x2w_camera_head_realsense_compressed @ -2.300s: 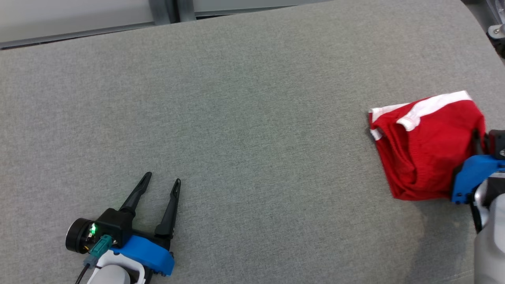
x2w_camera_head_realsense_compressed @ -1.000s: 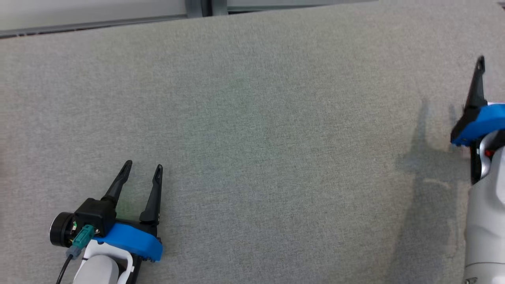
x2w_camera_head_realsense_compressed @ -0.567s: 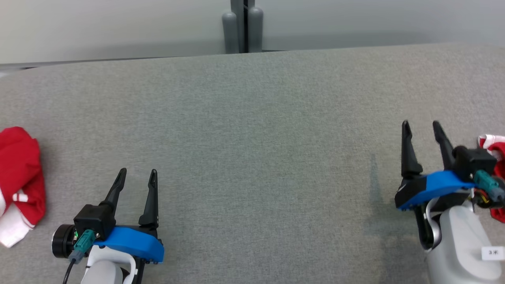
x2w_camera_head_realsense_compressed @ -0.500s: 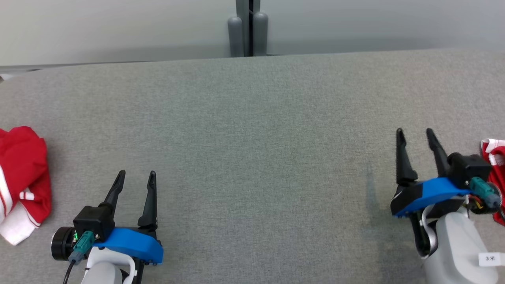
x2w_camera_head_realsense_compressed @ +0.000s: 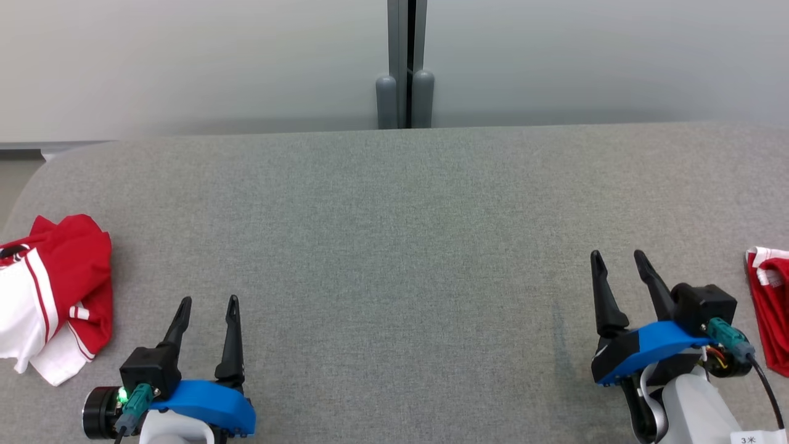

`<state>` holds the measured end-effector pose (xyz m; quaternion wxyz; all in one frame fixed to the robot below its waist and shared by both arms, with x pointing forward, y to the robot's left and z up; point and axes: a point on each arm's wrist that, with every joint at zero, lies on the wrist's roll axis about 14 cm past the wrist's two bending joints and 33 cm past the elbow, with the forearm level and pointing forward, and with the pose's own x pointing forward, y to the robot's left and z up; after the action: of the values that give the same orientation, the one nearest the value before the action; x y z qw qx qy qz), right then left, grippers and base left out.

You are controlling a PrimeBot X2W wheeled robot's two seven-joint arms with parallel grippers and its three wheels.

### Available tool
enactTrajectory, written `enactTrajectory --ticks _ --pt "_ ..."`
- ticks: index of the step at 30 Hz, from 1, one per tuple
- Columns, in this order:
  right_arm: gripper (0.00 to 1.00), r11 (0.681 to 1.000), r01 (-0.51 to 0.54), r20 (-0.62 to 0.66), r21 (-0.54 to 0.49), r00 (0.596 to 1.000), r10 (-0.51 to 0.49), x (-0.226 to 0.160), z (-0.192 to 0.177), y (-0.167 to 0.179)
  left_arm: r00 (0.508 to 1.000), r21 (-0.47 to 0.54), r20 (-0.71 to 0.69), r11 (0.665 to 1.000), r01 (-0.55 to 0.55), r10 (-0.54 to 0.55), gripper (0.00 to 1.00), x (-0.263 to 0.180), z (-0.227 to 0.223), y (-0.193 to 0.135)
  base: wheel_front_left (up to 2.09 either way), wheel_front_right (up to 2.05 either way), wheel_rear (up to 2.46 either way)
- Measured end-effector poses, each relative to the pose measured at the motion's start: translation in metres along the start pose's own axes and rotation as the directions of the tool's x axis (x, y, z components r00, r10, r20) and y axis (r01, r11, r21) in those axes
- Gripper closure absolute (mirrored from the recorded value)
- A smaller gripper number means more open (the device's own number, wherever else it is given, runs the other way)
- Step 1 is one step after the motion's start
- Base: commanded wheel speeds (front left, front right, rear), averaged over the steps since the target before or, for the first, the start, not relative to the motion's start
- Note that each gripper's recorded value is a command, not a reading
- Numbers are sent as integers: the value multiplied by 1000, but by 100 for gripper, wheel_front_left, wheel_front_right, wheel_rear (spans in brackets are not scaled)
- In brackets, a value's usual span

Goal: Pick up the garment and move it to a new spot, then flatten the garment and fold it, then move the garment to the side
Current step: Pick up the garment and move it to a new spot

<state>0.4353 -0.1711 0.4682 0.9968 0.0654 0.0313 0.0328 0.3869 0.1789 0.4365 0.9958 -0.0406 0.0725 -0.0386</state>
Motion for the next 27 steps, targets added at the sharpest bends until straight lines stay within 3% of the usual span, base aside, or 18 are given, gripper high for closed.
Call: enactTrajectory --ticks 10,27 --pt "0 1000 -7 7 -3 1000 7 -26 4 3 999 3 25 1000 -25 25 0 -20 6 -1 0 0 0" --pt "0 1000 -12 60 3 998 12 -32 21 5 996 7 69 999 -51 51 0 -24 19 1 0 0 0"
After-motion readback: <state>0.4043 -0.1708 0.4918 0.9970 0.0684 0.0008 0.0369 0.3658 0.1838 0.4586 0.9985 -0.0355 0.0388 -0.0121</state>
